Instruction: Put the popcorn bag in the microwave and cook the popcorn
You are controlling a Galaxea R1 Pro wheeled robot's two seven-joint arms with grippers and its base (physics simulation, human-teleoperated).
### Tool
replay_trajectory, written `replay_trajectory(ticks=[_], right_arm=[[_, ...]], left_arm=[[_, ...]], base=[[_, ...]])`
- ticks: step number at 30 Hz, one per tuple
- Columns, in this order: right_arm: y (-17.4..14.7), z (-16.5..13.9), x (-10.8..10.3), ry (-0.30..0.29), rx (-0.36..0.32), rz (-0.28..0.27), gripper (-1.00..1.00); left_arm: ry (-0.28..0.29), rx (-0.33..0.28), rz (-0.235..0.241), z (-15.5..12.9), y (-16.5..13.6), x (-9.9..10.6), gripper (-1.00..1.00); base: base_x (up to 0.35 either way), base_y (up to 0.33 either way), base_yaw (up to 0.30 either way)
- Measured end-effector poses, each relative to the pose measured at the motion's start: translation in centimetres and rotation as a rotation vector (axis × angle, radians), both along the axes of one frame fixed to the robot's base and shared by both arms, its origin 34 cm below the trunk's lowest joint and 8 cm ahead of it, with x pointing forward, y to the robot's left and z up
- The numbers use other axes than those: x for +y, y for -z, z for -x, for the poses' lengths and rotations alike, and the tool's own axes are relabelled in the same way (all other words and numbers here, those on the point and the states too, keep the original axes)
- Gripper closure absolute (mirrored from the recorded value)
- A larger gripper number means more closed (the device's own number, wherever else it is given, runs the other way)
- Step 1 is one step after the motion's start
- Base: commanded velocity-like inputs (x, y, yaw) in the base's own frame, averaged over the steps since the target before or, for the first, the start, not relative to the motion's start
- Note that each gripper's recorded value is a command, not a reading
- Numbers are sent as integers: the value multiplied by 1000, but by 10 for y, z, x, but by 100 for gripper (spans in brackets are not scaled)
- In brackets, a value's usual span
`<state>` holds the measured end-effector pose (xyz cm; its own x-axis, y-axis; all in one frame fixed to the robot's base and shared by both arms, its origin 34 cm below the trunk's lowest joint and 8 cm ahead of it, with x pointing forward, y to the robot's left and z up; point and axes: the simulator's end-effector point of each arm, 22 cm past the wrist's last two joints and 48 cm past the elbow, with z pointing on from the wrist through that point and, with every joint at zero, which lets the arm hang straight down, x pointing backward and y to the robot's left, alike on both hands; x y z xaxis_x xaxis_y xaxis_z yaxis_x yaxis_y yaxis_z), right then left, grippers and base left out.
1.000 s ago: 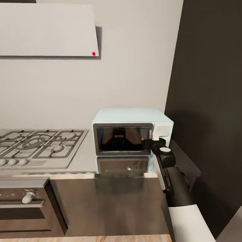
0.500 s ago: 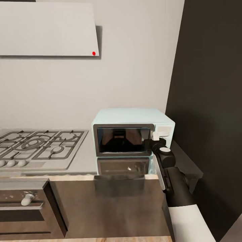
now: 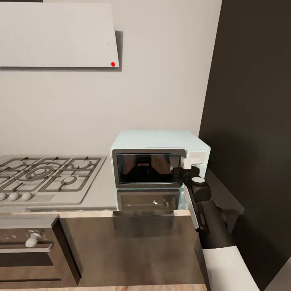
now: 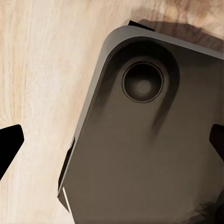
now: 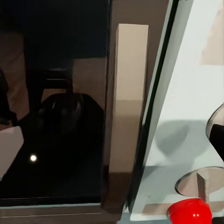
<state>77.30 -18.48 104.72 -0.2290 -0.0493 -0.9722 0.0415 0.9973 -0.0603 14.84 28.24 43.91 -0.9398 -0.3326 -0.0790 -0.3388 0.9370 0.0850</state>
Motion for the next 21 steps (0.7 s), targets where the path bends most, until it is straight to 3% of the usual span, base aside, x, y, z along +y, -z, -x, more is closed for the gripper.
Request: replay_trajectory(ticks=[1, 2, 6, 9, 21], right_arm=[[0, 0, 0, -1, 0, -1, -100], [0, 0, 1, -2, 0, -1, 100], [1, 0, 1, -3, 1, -2, 100], [1, 0, -8, 27, 4, 47, 100], [1, 0, -10, 36, 2, 53, 100]], left_arm=[[0, 0, 0, 0, 0, 0, -100], [0, 0, 0, 0, 0, 0, -100], [0, 0, 0, 0, 0, 0, -100], [0, 0, 0, 0, 0, 0, -100], [0, 0, 0, 0, 0, 0, -100]], base=[[0, 0, 0], [0, 0, 0], [0, 0, 0], [0, 0, 0], [0, 0, 0]])
